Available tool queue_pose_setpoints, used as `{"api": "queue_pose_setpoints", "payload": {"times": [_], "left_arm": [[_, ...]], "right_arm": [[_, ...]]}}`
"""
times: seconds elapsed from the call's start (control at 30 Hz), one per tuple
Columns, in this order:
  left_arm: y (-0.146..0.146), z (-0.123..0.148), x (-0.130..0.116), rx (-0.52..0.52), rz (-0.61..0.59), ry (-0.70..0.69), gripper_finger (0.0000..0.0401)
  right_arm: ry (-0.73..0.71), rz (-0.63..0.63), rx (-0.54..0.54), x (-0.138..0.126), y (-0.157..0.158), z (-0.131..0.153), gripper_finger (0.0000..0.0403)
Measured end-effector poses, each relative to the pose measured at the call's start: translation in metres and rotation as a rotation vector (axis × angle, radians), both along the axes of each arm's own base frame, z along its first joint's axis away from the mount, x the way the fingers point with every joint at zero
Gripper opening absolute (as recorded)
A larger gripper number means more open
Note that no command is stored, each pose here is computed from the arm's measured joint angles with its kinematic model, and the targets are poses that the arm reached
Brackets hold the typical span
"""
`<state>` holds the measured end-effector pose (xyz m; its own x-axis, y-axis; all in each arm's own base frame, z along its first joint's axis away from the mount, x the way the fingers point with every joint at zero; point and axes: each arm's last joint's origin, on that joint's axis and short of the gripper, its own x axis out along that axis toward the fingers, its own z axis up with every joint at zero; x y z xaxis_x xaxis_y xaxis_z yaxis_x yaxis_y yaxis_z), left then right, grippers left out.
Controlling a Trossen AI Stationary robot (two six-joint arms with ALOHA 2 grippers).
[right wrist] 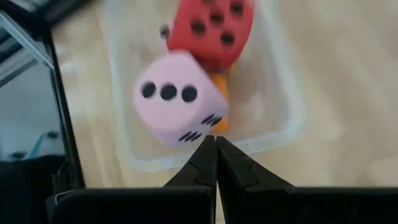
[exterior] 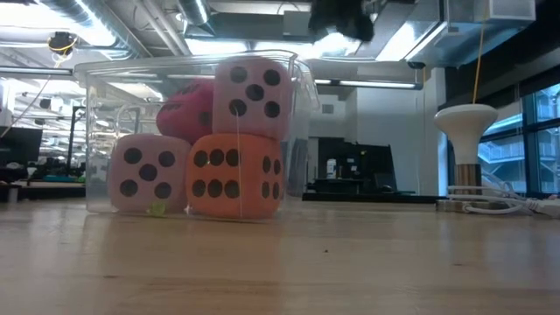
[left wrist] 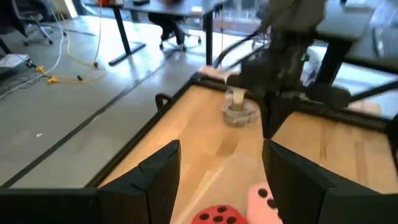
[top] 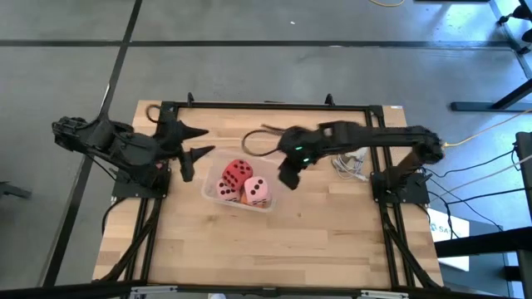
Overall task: Pick & Place Dice
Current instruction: Return to Home Position
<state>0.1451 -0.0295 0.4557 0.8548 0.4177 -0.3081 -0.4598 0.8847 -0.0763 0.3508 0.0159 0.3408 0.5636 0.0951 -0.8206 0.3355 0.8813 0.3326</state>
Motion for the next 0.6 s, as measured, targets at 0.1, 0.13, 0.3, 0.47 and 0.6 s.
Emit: {"api": "queue_pose_setpoints", "payload": {"times": [0.1,0.13,0.3,0.47,0.6], "left_arm": [[0.001,0.004,-0.003,-0.016,-0.007,-0.043,0.0214],[0.000,0.005,-0.003,-0.022,-0.041,-0.046,0.0214],[-0.006,0.007,0.007,0.054,-0.166,-0.024,0.0214],[-0.001,0.005,0.005,0.123,-0.133,0.021,0.0214],[0.005,-0.007,-0.006,0.151,-0.073,-0.007,0.0212]], "right_arm": [[-0.115,-0.014,-0.108,-0.027,-0.001,0.034,0.0000],[-0.148,-0.032,-0.144,-0.036,-0.003,0.044,0.0000],[-0.318,-0.076,-0.288,-0.090,-0.009,0.092,0.0000],[-0.452,-0.048,-0.339,-0.145,-0.012,0.124,0.0000],[-0.538,-0.059,-0.359,-0.185,-0.014,0.139,0.0000]]}}
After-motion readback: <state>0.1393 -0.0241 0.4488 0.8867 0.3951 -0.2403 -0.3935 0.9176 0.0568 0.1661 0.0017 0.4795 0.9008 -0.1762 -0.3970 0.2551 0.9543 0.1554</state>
